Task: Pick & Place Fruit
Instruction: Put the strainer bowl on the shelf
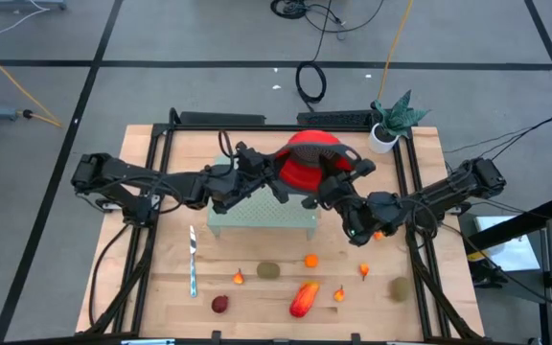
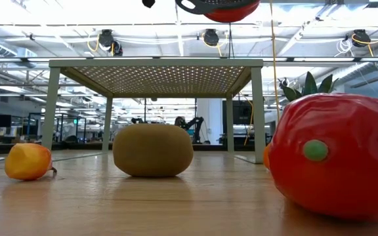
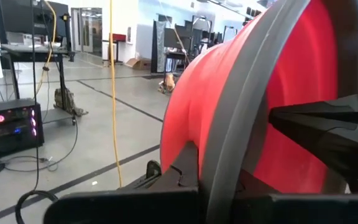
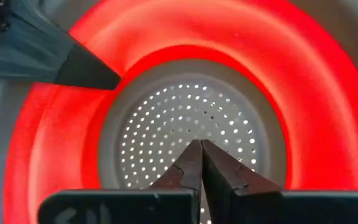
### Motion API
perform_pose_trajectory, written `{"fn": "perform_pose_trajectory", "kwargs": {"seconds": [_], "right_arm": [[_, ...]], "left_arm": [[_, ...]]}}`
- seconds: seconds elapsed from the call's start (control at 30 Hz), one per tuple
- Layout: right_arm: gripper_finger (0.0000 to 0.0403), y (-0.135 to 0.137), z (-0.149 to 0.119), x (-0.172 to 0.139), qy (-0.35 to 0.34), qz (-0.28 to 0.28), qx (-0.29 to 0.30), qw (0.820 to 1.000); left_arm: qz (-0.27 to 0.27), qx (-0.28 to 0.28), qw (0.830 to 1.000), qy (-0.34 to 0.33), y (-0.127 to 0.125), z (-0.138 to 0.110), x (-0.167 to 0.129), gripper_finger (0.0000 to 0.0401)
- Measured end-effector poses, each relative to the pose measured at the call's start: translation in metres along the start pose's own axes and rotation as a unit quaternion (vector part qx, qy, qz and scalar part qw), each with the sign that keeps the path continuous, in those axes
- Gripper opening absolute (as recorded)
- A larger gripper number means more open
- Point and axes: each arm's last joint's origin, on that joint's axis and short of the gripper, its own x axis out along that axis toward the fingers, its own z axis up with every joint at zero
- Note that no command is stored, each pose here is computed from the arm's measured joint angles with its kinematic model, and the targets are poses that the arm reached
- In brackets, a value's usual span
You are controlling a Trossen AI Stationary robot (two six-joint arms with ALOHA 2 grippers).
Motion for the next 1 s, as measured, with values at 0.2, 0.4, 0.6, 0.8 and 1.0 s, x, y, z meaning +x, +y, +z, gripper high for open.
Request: {"fn": "perform_pose_trajectory", "kwargs": {"seconds": [0.2, 0.4, 0.6, 0.8, 1.0], "right_arm": [[0.0000, 0.000, 0.000, -0.007, -0.002, 0.006, 0.000, 1.000], [0.0000, 0.001, 0.001, -0.017, -0.011, 0.020, 0.005, 1.000], [0.0000, -0.002, 0.002, -0.026, -0.001, 0.020, 0.011, 1.000], [0.0000, -0.001, 0.002, -0.027, 0.005, 0.017, 0.015, 1.000], [0.0000, -0.001, 0.001, -0.027, 0.005, 0.017, 0.013, 1.000]], "left_arm": [[-0.019, 0.033, 0.999, -0.009, -0.001, 0.002, 0.000, 0.0002], [-0.016, 0.058, 0.998, -0.017, 0.000, 0.006, -0.001, 0.0002], [0.019, 0.074, 0.997, -0.021, 0.013, 0.011, 0.005, 0.0001], [0.040, 0.086, 0.995, -0.026, 0.024, 0.016, 0.011, 0.0001], [0.107, 0.100, 0.989, -0.027, 0.040, 0.023, 0.014, 0.0001]]}}
